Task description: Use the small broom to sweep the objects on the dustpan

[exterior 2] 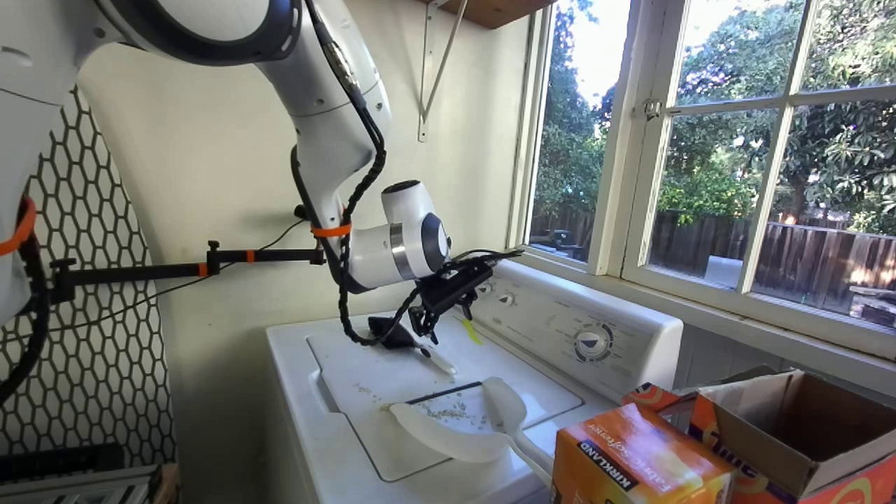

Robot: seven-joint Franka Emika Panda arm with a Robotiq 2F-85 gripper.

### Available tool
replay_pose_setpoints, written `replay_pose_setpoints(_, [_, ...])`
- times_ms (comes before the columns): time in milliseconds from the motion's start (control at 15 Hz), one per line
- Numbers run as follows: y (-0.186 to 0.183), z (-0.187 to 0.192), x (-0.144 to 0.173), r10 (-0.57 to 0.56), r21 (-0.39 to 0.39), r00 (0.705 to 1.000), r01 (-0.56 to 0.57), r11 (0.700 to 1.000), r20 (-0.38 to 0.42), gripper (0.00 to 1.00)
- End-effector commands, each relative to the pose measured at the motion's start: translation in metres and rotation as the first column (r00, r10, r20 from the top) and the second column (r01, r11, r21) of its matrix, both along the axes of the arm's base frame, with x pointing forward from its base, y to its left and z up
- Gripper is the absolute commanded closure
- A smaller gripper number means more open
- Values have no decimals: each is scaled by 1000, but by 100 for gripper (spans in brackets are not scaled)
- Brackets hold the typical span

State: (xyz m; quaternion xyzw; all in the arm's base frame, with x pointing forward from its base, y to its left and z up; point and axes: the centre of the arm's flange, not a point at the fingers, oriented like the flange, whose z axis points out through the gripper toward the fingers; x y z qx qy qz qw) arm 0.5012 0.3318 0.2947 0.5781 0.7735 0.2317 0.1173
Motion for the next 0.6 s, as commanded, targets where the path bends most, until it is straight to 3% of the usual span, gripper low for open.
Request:
replay_pose_setpoints(0, [-1,33,-9,-90,-5,995,90,996,-53,0])
replay_pose_setpoints(533, [13,68,-26,-242,53,962,250,967,-127,0])
